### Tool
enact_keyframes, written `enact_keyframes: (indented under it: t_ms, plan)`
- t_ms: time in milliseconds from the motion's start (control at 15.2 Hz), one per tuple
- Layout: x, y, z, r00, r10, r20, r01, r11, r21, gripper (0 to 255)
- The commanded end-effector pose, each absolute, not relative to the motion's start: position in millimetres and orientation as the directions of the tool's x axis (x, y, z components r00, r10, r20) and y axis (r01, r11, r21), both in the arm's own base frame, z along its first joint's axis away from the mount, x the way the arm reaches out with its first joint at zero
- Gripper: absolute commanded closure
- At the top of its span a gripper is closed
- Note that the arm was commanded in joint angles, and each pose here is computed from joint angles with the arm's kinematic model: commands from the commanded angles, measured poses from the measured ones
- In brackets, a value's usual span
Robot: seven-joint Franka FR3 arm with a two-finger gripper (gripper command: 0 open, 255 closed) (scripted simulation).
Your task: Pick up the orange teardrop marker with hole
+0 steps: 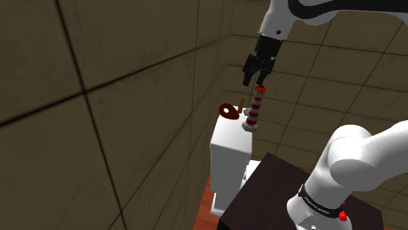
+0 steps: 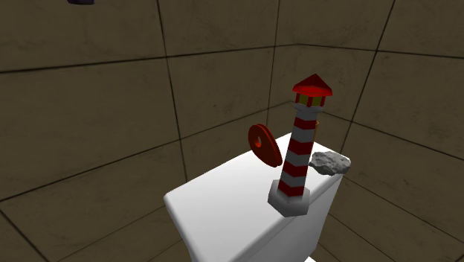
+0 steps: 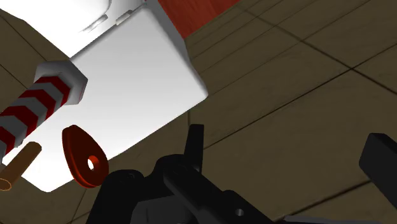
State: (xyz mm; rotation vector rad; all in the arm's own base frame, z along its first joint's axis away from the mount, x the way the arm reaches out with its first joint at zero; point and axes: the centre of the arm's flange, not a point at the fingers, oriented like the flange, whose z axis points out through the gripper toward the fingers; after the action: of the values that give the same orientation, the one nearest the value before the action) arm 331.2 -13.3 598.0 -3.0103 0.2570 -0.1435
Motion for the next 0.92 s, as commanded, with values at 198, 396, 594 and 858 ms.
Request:
enact_keyframes:
  t_ms: [198,396,594,858]
  plan:
    - [347.8,-40.5,575.1,0.987,-0.137,0.079,-0.127,-0.986,-0.112,0]
    - [365.2,-67.3,552.3,0.992,-0.099,0.073,-0.092,-0.991,-0.100,0]
    - [383.4,-93.8,529.8,0.996,-0.061,0.067,-0.056,-0.995,-0.088,0]
    - [409.0,-128.4,500.0,0.998,-0.011,0.058,-0.007,-0.997,-0.072,0]
